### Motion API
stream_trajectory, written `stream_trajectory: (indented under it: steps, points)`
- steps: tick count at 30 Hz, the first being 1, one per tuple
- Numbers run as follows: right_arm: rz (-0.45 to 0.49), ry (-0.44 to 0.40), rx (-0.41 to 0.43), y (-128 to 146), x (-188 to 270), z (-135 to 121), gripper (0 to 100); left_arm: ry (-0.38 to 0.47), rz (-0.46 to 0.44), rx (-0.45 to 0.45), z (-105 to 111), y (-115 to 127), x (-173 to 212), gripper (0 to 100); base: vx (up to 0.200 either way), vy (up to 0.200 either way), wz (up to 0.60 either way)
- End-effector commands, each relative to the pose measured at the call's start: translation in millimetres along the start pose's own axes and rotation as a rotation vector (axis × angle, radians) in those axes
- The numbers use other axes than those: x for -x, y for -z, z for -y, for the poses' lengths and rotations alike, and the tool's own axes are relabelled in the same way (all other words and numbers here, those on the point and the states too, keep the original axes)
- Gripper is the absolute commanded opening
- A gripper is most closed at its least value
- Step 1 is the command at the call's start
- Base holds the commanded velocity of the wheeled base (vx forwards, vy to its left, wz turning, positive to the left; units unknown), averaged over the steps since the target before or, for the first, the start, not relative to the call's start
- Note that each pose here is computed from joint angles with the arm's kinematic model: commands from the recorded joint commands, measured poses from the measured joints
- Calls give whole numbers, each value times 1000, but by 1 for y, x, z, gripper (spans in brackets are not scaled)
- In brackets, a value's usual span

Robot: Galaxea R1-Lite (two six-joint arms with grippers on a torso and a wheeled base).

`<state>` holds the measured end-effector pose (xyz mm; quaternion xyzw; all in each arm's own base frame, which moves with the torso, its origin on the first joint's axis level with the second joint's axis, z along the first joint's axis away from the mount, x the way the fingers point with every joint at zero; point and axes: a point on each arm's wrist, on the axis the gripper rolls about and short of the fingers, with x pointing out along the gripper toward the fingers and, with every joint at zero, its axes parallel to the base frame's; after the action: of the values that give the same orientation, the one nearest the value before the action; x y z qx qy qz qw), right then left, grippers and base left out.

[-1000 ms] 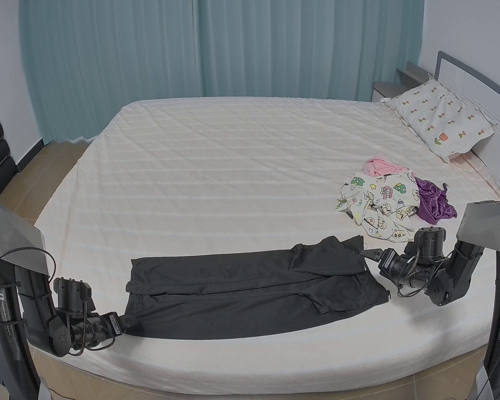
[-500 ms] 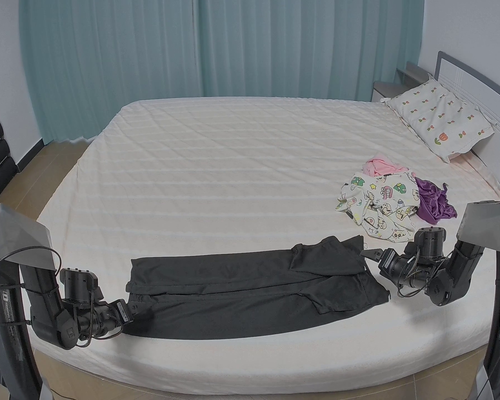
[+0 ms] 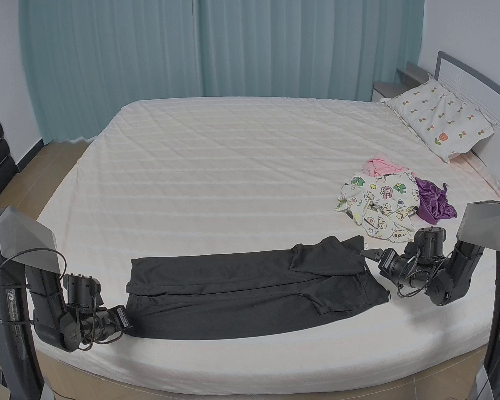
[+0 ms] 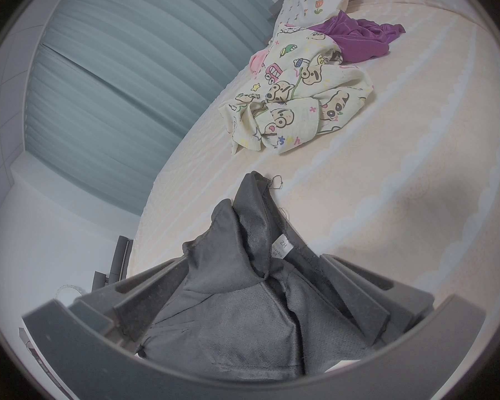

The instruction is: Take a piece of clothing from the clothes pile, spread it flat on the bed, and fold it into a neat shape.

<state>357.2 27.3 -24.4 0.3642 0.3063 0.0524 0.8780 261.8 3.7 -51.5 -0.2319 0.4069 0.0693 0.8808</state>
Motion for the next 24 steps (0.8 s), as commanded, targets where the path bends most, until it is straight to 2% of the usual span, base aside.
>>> stream_trajectory:
  steps: [1,13,14,19,23,24]
  points:
    - [-2,1,-1,1,0,1,100,-7,-9,3,-2,2,1,0,0,0,0]
    - [-1,0,0,1,0,0,100,-29,-30,15,-8,7,6,0,0,0,0]
    - [-2,1,-1,1,0,1,100,-27,-26,17,-7,6,6,100,0,0,0]
    - [-2,1,-1,1,0,1,100,-9,33,29,-6,-5,8,100,0,0,0]
    - [-1,0,-2,0,0,0,100,15,98,50,-6,-21,12,100,0,0,0]
    - [0,0,-1,0,0,0,100,26,135,65,-5,-32,11,100,0,0,0]
